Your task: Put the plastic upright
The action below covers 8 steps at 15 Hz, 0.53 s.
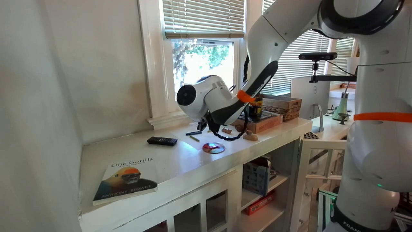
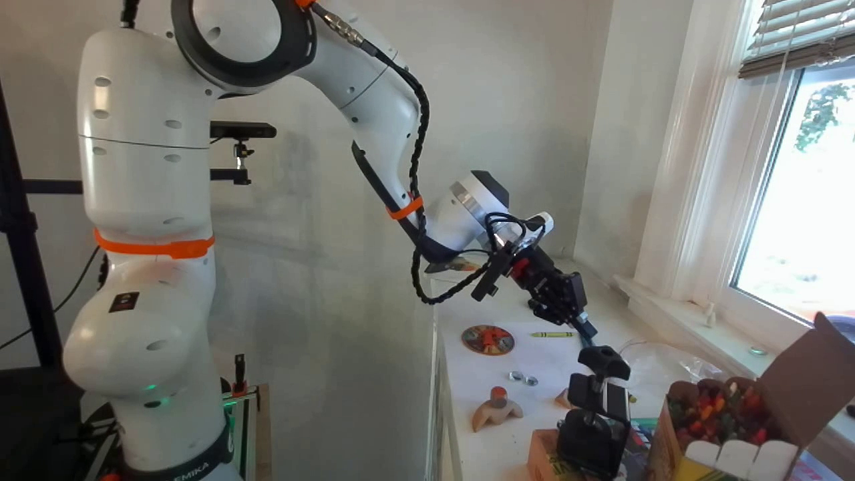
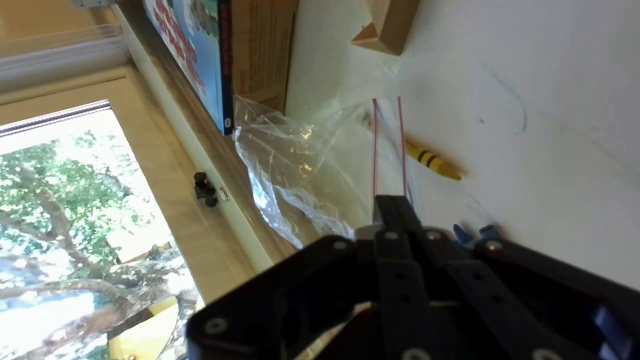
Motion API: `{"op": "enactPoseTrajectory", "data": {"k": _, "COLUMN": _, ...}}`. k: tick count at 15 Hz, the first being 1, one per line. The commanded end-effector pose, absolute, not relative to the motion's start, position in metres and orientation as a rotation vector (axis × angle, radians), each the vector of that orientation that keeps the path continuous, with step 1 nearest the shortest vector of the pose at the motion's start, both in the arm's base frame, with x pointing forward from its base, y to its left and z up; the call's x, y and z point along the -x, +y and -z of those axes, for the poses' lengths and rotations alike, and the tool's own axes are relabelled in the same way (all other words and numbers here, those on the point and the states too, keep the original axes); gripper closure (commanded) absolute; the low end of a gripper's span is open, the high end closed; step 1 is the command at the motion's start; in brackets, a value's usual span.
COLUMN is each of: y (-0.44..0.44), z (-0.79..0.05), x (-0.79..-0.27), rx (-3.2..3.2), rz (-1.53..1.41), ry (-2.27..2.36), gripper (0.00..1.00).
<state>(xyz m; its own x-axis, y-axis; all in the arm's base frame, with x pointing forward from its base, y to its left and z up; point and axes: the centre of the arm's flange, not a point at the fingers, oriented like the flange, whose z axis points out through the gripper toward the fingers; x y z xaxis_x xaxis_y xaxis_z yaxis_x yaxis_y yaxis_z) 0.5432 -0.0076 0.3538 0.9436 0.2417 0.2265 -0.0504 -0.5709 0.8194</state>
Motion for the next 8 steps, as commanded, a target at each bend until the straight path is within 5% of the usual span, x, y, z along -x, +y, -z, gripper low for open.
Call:
{"op": "enactPoseTrajectory", "data": {"k": 1, "y": -0.009, "z": -0.34, "x": -0.555, "rx": -2.173, "rz": -0.399, "ry": 0.15, "gripper": 1.0}}
{"op": "enactPoseTrajectory", "data": {"k": 8, "y": -0.026, "z": -0.325, "x": -0.566, "rx": -2.225, "rz": -0.406, "ry": 0.136, "gripper": 1.0}}
